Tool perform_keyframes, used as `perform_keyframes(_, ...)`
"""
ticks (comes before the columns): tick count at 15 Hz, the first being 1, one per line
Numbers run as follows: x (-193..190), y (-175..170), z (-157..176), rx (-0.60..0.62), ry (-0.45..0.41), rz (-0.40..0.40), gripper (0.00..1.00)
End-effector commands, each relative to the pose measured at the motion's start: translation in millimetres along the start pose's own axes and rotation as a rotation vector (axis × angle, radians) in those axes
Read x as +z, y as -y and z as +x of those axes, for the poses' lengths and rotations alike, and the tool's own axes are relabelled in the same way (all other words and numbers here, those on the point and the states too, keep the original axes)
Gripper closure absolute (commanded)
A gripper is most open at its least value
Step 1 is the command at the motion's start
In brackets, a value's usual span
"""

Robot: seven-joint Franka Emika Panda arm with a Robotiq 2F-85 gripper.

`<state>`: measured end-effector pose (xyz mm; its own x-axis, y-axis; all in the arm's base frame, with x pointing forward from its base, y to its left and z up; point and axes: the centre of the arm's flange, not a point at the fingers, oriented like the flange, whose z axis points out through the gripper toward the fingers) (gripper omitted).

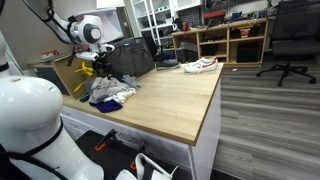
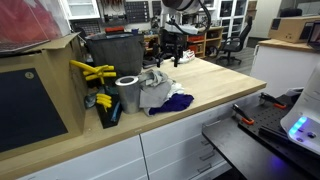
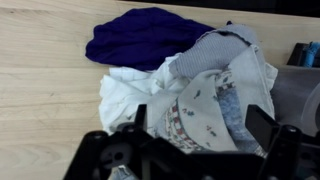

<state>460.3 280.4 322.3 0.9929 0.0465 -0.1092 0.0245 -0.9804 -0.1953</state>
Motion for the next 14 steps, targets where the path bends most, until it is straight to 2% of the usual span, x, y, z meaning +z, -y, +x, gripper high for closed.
perform_keyframes(1, 13, 25, 23, -0.041, 0.005, 0.015, 0.0)
perform_keyframes(4, 14, 29, 34, -0.065, -0.004, -0.006, 0.0)
perform_keyframes(9, 1, 15, 49, -0.082, -0.036, -0.054, 0.0)
perform_keyframes(14, 20, -1, 41, -0.068, -0.003, -0.062, 0.0)
